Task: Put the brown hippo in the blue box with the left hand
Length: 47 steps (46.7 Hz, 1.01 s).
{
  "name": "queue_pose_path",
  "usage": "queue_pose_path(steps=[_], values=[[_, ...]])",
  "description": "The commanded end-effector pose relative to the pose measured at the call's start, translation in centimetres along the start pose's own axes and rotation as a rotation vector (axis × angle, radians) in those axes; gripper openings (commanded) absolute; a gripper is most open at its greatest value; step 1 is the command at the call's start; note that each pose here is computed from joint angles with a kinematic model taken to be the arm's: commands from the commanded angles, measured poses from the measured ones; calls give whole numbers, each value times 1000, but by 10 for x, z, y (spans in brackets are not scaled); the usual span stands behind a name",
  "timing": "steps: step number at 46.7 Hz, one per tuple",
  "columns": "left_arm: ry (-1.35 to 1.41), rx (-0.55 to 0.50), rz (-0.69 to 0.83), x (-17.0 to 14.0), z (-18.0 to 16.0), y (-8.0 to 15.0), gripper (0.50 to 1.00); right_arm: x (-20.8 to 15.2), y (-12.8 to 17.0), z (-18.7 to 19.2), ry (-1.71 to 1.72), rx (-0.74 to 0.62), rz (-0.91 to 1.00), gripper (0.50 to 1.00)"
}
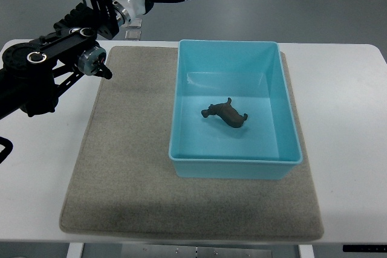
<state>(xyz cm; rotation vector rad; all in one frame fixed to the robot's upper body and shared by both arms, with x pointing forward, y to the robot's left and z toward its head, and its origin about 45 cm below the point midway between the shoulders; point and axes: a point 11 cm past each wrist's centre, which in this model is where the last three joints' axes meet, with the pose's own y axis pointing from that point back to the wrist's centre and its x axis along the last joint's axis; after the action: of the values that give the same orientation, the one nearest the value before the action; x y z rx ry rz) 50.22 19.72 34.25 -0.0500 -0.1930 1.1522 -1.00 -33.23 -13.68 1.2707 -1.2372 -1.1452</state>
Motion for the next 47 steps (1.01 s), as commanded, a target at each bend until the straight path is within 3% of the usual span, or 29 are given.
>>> queue_pose_path(steps=[1, 14, 29, 47], values=[[-2, 26, 73, 25, -8, 2, 994, 0, 0, 0, 1, 0, 0, 936], [72, 62, 218, 69, -23, 11, 994, 0, 0, 0, 1, 0, 0, 936], [502, 54, 461, 118, -53, 37, 996, 0, 0, 0, -1, 0, 0, 936], [625, 43, 568, 134, -80, 62, 996, 0, 0, 0, 1, 0, 0, 936]])
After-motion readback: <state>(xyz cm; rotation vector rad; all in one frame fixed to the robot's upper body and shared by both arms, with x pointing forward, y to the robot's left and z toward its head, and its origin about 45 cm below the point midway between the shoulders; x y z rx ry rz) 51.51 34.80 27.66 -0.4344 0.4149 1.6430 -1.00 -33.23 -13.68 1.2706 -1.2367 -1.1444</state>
